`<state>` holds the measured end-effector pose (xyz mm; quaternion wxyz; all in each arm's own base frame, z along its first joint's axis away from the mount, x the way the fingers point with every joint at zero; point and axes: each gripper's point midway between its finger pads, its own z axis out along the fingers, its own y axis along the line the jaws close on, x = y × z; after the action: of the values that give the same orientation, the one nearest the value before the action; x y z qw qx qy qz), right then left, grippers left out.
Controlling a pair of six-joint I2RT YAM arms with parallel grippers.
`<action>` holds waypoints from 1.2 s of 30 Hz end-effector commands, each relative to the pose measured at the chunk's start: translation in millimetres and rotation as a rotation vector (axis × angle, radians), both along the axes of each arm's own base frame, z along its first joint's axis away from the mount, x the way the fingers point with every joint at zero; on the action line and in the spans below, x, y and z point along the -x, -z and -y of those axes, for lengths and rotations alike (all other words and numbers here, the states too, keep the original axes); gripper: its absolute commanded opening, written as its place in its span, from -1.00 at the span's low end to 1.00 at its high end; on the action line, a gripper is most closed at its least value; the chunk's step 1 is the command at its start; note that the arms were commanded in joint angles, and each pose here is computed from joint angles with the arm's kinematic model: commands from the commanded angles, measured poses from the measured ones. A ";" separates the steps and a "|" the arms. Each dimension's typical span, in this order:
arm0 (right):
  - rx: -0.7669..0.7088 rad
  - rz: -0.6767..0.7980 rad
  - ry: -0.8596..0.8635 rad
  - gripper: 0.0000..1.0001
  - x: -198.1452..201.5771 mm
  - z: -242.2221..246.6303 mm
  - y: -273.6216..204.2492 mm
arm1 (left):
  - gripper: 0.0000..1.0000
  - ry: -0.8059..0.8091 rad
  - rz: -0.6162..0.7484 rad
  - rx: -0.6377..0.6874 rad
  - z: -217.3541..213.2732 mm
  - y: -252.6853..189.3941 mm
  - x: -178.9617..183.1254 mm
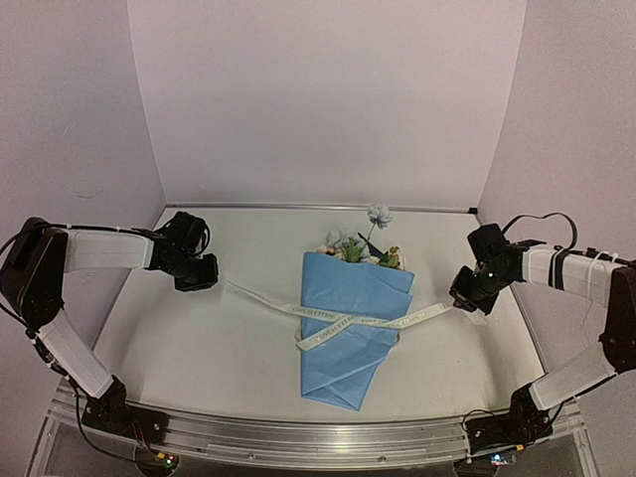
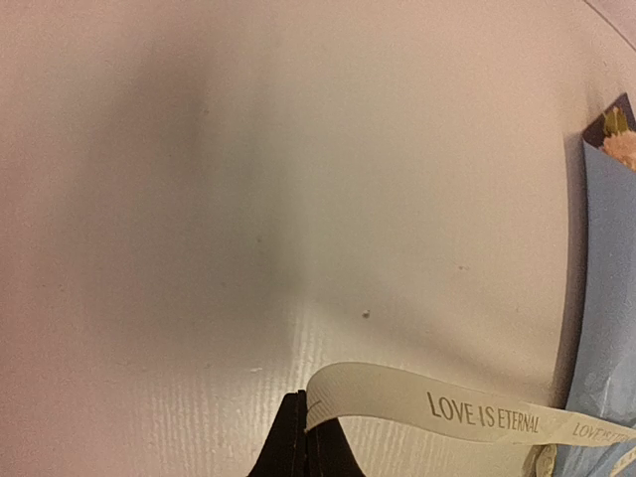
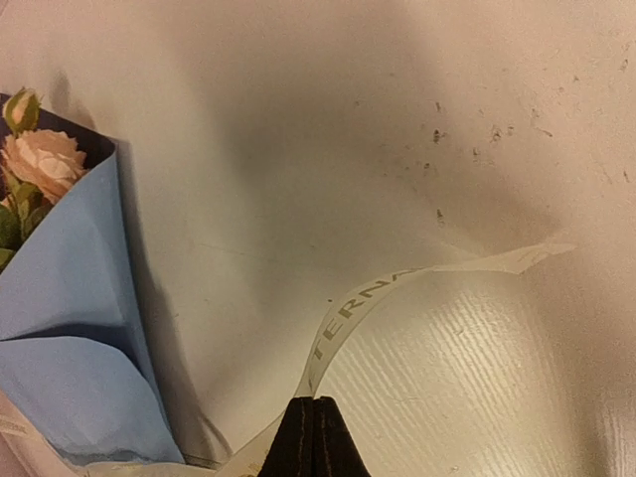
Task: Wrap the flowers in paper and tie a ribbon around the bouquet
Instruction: Tie the ribbon around the folded bouquet.
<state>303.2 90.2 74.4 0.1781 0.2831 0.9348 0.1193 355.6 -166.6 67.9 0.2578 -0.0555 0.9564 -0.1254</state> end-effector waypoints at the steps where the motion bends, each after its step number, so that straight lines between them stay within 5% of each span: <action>1: 0.056 -0.063 -0.051 -1.00 7.4 13.3 -1.2 | -1.00 -0.121 0.002 -0.022 -34.1 -10.6 -7.7; 10: 0.114 -0.158 -0.077 -1.00 29.5 33.5 10.1 | -1.00 -0.328 -0.096 0.033 -85.4 16.4 2.2; 18: 0.071 -0.207 -0.140 -0.98 33.2 26.0 11.9 | -0.92 -0.321 -0.130 0.149 -77.8 31.9 13.7; 22: 0.000 -0.207 -0.203 -0.59 31.3 10.3 -0.7 | -0.65 -0.293 -0.103 0.180 -72.1 23.8 13.0; 29: -0.073 -0.137 -0.397 0.08 36.5 -11.8 -34.1 | 0.14 -0.208 0.060 0.121 -70.3 -27.6 0.2; 36: 0.030 -0.002 -0.901 0.36 66.1 -58.4 -51.7 | 0.40 0.292 0.254 0.033 42.8 -83.4 0.0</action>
<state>257.7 119.9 105.6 0.0830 0.0289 0.9826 0.1633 349.9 -138.4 104.8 0.3033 -0.0800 0.9374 -0.1512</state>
